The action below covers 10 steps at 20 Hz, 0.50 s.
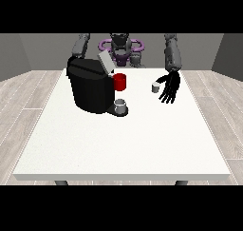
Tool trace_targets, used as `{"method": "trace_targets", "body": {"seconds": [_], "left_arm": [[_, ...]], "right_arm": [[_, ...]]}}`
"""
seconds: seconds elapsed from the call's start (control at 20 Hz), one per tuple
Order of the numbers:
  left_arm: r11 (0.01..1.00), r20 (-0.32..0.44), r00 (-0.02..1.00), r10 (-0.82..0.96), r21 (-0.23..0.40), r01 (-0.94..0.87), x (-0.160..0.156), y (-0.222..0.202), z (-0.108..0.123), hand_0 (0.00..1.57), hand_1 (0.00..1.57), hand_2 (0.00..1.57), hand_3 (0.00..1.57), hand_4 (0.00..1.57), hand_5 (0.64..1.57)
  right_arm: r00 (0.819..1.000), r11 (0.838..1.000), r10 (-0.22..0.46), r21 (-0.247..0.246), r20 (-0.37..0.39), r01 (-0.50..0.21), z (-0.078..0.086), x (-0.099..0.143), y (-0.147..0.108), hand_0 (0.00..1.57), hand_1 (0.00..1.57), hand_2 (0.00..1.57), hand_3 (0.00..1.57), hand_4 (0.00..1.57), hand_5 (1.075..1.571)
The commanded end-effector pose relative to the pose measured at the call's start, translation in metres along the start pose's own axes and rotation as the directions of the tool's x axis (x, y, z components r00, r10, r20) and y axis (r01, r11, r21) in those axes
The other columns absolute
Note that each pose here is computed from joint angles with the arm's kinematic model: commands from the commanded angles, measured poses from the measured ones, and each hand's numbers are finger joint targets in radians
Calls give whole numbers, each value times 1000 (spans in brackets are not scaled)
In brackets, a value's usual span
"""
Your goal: Insert the coffee pod into the coffee machine and close the lid
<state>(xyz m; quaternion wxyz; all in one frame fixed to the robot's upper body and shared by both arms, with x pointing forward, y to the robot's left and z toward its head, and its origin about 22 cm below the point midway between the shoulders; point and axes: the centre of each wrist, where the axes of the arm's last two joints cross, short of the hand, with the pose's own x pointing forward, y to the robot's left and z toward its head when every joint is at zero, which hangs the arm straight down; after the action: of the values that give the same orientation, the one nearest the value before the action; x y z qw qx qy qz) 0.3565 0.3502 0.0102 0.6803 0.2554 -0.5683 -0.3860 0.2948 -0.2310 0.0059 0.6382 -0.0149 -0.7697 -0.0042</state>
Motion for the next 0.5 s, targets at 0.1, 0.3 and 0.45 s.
{"method": "trace_targets", "body": {"seconds": [0.1,0.3,0.45], "left_arm": [[997,12,998,-57,-53,58,12,-36,-9,1072,1072,1138,1114,0,1571],[992,30,994,-107,-63,109,18,-53,-8,1207,1207,1222,1091,0,1571],[989,50,996,-75,-128,81,40,-69,-16,1262,1262,1250,1097,73,1571]], "right_arm": [[999,1000,6,-8,-41,-6,0,-10,-7,0,0,0,0,385,1571],[998,1000,-4,-8,-60,3,12,-29,1,0,0,0,0,399,1571],[997,1000,-5,-29,-78,2,-4,-20,2,0,0,0,0,328,1571]]}}
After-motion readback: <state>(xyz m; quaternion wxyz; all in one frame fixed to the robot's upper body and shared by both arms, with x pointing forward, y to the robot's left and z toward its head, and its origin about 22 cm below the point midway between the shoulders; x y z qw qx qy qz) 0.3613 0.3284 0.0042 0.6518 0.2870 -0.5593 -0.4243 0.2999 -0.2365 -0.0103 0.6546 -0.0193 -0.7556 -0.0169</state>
